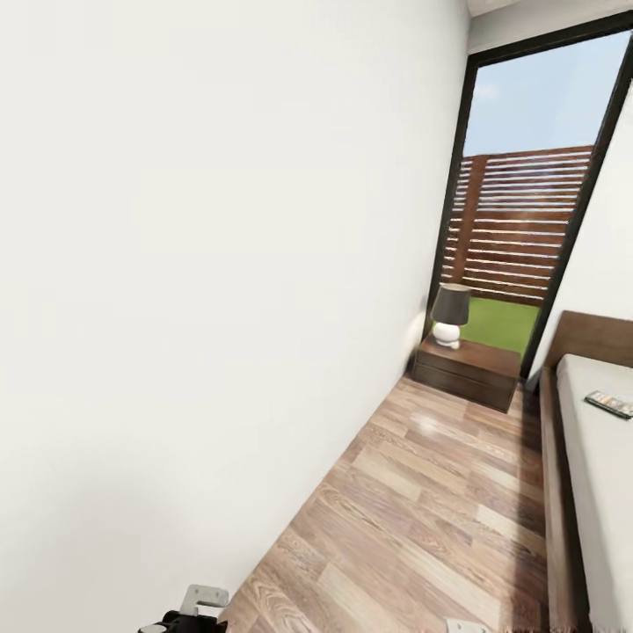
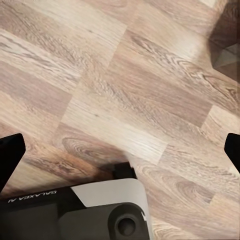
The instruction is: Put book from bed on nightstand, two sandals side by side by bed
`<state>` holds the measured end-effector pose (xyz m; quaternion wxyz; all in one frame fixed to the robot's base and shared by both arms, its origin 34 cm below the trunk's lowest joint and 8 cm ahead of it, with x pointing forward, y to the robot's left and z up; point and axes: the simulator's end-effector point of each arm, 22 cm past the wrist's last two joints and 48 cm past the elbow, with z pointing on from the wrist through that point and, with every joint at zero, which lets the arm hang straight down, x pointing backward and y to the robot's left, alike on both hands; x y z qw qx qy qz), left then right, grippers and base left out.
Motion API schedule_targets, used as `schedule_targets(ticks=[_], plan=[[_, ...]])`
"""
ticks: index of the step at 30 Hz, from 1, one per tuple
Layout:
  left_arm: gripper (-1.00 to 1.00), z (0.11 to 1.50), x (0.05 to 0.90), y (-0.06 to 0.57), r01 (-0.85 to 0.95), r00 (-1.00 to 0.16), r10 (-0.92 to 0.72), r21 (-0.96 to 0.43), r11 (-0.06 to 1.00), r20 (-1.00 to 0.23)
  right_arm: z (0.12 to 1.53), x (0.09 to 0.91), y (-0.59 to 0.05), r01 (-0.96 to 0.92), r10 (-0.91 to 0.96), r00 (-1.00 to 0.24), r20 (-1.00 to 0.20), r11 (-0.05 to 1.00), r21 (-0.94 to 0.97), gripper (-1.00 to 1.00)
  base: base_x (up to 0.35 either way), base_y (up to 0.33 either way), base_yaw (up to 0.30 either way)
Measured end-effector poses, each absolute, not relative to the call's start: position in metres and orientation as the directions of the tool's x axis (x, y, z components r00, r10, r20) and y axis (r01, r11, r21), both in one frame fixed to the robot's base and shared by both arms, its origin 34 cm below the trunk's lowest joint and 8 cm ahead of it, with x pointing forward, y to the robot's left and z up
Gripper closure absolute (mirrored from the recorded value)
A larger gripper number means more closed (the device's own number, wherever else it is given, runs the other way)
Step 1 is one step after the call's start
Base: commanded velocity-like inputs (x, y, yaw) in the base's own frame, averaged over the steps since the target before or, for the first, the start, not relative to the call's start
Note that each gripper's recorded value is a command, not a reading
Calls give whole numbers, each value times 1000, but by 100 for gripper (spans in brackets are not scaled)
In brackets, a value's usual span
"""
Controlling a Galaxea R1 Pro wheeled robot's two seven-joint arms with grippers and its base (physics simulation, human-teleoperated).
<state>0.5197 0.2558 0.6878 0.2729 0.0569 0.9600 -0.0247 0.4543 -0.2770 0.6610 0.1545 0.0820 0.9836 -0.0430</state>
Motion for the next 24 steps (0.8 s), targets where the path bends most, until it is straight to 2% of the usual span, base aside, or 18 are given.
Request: schedule_targets(ticks=[24], plan=[[-100,692,523,256,123,-838,98,-12,992,-537,664,457,-276,176,149,-936,-320,983,-56,-100,0,0,-216]])
